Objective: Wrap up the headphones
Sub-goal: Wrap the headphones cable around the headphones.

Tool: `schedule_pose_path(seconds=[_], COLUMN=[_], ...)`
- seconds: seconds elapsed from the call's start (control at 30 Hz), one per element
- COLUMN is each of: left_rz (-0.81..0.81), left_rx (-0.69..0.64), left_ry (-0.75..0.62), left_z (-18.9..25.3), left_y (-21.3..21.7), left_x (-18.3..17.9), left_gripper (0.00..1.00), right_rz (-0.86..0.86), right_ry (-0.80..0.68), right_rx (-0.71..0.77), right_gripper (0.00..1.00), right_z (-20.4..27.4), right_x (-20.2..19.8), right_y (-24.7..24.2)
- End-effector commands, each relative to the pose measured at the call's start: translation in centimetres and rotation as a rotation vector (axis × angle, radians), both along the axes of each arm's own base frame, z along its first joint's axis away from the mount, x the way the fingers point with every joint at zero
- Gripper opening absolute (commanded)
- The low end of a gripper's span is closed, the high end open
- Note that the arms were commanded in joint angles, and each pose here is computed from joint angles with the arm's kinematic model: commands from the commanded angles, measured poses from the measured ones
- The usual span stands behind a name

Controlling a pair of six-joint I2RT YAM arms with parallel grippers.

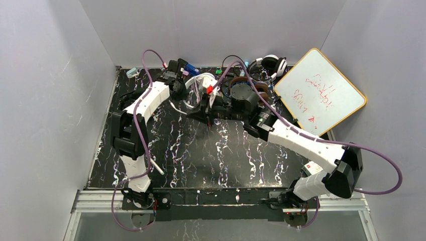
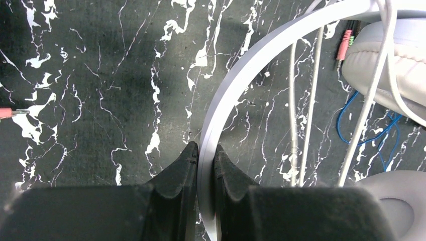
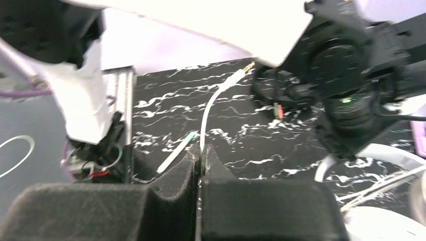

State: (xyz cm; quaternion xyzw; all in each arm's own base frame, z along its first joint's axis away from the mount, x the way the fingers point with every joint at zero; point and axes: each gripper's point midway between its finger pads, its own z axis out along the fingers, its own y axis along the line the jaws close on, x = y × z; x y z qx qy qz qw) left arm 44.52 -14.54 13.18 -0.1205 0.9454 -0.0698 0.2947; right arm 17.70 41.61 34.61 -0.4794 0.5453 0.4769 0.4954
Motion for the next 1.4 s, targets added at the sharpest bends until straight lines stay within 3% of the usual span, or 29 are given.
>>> schedule_pose_path(seconds=[0.0,0.17,0.33,0.97,1.17,1.37], left_rz=[0.033,0.032,0.028,-0.138,-0.199,-0.274], left_rx=[-0.022,-0.065,-0.076,-0.038,-0.039,-0.046], left_ry=[-0.129,-0.177,-0.173,-0.179,-0.233,-0.264], left_z=[3.1,3.8,3.3,1.3,2.2,3.1], left_y=[0.4,-0.2,-0.7,-4.8,-5.6,-5.7], left_x=[0.7,-0.4,-2.0,-6.8,-7.7,-9.2], left_gripper=[0.00,0.00,0.00,0.00,0.00,0.00], right_rz=[-0.209,-0.462,-0.602,-0.768,-0.852,-0.840], right_ry=[-0.059,0.005,0.033,0.153,0.129,0.222], right_rx=[0.069,0.062,0.116,0.153,0.087,0.020], right_gripper=[0.01,0.01,0.01,0.01,0.01,0.01], right_z=[4.5,4.6,5.6,6.2,3.9,0.3], right_x=[4.1,9.6,12.6,19.9,22.2,24.6], right_y=[0.3,0.8,0.3,-1.7,-2.6,-4.0])
